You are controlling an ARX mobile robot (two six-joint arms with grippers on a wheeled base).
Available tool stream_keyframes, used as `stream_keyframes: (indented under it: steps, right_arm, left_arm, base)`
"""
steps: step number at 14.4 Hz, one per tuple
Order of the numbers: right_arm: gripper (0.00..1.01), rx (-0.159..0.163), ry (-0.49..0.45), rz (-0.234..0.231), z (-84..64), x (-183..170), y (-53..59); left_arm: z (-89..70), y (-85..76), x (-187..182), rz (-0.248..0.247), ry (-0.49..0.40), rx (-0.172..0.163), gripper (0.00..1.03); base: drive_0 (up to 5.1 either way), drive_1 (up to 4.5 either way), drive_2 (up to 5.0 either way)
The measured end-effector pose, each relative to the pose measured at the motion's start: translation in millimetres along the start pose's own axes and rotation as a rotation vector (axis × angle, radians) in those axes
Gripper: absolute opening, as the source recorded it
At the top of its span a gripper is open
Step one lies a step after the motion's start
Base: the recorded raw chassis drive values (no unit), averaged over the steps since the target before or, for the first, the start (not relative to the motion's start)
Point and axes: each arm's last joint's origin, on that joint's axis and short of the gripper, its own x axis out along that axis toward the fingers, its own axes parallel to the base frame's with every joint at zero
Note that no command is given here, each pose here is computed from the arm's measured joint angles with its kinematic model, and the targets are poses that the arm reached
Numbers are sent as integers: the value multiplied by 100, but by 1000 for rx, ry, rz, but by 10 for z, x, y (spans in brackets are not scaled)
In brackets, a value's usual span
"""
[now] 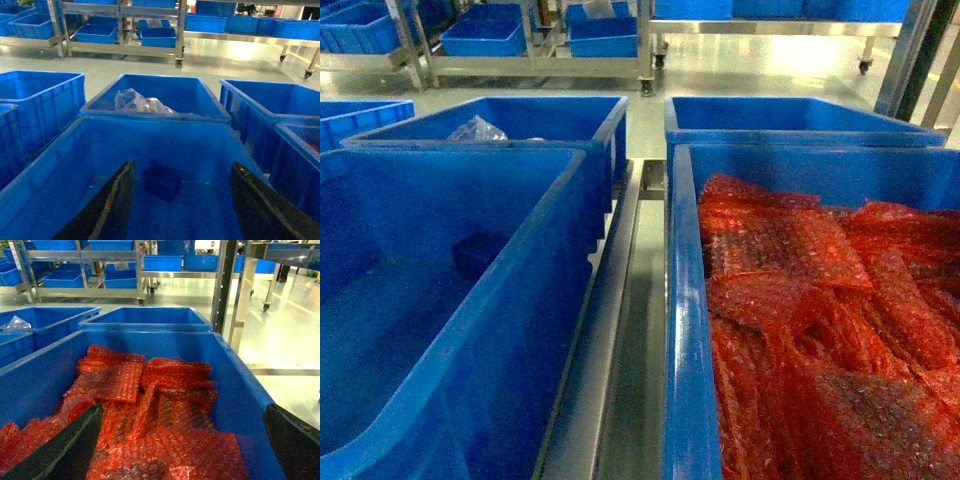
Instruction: Pick blue part to blue bin on bottom shelf
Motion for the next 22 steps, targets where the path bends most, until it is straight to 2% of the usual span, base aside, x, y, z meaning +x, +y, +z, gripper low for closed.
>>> stream_keyframes:
  steps: [1, 2, 3, 5, 6, 7, 9, 13, 14, 15, 22]
  right_arm:
    - [98, 0, 0, 0, 0, 0, 0]
    - [98, 0, 0, 0, 0, 0, 0]
    - [98, 0, 0, 0, 0, 0, 0]
    - [98, 0, 0, 0, 0, 0, 0]
    - [98, 0, 0, 0, 0, 0, 0]
    - [98, 0, 0, 0, 0, 0, 0]
    - [98, 0, 0, 0, 0, 0, 0]
    - [98, 0, 0, 0, 0, 0, 0]
    - [98, 0, 0, 0, 0, 0, 0]
    - [98, 0, 0, 0, 0, 0, 0]
    - [98, 0, 0, 0, 0, 0, 0]
  left_arm:
    - [-16, 10, -18, 0, 1, 4, 50]
    - [-57, 35, -66, 2, 1, 16, 41]
    - [-129, 68, -154, 0, 4, 25, 25]
    - [-204, 159, -263, -18, 6, 24, 1]
    - [-233, 212, -308, 10, 3, 26, 2]
    - [-248, 221, -339, 18, 1, 25, 2]
    - [-304, 206, -419, -7, 4, 27, 2]
    - [-366, 209, -531, -6, 4, 27, 2]
    - [-423, 212, -582, -7, -25, 27, 2]
    - [-441, 213, -604, -6, -4, 27, 2]
    - [-425, 213, -749, -7, -17, 27, 2]
  base:
    - [0, 0, 0]
    - [0, 0, 0]
    - [0, 0, 0]
    - [0, 0, 0]
    - [0, 0, 0]
    - [0, 0, 0]
    - [0, 0, 0]
    - [0, 0, 0]
    - [0, 0, 0]
    - [0, 0, 0]
    - [0, 0, 0]
